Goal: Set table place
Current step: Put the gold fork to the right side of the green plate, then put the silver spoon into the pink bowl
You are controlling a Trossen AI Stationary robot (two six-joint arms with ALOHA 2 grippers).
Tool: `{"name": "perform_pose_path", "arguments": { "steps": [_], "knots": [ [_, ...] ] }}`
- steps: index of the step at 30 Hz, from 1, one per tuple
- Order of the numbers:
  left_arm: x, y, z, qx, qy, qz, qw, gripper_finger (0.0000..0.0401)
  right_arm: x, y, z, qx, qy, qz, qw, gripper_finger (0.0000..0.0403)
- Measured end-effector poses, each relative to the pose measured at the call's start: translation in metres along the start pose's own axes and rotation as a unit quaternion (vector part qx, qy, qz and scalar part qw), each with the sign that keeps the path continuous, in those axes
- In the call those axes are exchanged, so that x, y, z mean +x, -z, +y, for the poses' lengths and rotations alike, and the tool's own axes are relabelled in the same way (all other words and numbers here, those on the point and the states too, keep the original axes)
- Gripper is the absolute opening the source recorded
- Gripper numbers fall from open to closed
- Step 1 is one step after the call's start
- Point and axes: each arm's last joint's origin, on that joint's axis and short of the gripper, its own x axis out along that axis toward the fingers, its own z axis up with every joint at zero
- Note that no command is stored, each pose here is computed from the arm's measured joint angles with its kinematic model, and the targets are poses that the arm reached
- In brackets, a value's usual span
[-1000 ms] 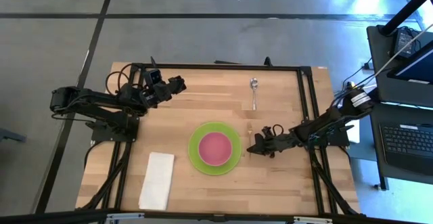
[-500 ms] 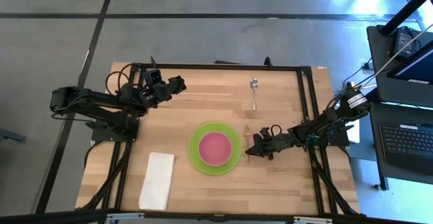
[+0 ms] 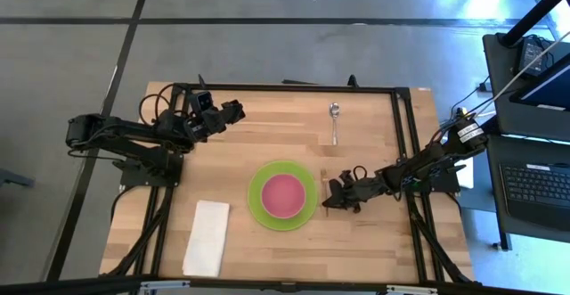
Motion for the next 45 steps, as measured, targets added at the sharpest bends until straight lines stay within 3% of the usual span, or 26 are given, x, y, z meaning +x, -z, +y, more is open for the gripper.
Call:
{"name": "perform_pose_path", "arguments": {
  "steps": [8,30,45],
  "knots": [
    [0.0,0.0,0.0,0.0,0.0,0.0,1.0,0.0133,0.004,0.003,0.001,0.01,0.048,0.021,0.999,0.0031],
    [0.0,0.0,0.0,-0.001,0.0,0.0,1.0,0.0133,0.01,0.002,0.014,-0.036,0.04,0.014,0.998,0.0067],
    [0.0,0.0,0.0,-0.014,0.0,0.0,1.0,0.0133,-0.003,0.009,0.034,-0.067,-0.022,0.037,0.997,0.0057]
  ]
}}
